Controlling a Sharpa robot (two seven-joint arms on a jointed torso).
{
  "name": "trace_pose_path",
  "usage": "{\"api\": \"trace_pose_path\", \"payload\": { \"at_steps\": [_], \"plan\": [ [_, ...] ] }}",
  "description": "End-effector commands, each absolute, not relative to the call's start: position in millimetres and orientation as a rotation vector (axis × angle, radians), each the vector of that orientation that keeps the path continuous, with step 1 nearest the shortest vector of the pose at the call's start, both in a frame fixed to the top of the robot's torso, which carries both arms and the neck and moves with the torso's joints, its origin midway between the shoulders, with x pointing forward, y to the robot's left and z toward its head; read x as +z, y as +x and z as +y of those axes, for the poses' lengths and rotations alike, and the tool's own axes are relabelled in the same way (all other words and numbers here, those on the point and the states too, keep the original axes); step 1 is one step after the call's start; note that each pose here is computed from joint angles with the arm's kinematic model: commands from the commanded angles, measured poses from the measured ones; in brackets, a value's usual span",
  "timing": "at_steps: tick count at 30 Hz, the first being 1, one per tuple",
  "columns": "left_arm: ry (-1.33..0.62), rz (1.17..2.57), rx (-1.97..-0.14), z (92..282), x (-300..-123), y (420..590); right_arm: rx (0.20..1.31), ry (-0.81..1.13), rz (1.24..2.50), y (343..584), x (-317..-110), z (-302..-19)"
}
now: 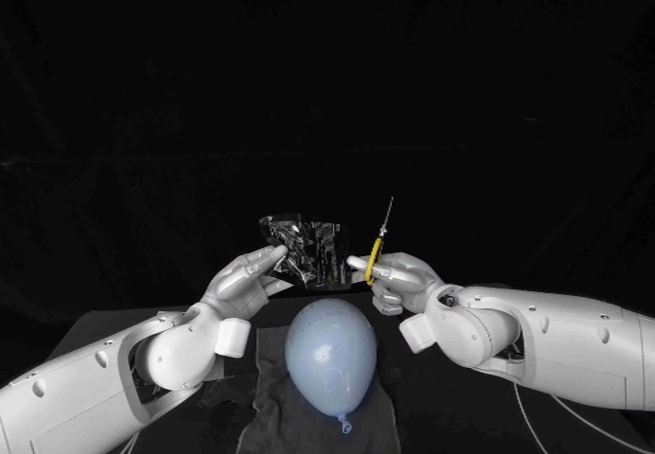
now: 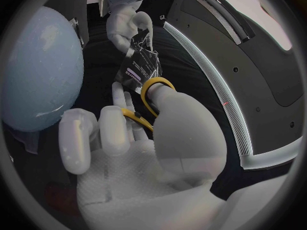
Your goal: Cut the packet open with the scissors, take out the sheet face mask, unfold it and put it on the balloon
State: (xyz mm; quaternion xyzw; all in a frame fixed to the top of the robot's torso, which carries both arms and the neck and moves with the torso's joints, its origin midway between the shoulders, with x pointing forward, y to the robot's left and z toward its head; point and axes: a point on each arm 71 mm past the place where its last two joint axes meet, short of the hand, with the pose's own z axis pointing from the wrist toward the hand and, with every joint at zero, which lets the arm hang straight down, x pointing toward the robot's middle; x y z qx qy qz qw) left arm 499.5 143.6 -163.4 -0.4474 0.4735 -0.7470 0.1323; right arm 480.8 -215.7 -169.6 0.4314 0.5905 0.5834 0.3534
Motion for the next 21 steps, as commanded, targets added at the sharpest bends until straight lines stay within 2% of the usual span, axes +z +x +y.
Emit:
{"api": "trace_pose_path", "payload": {
  "at_steps": [1, 11, 21],
  "plan": [
    [-1.273, 1.392, -2.185, 141.5, -161.3, 498.7, 1.552, 1.094, 1.511, 480.4, -166.8, -212.8],
    [-1.277, 1.416, -2.179, 137.1, -162.7, 499.6, 1.565, 1.08, 1.521, 482.0, -166.8, -205.0],
    [-1.297, 1.442, -2.138, 140.6, -166.5, 502.1, 1.546, 1.079, 1.502, 482.8, -165.8, -205.7]
  ]
}}
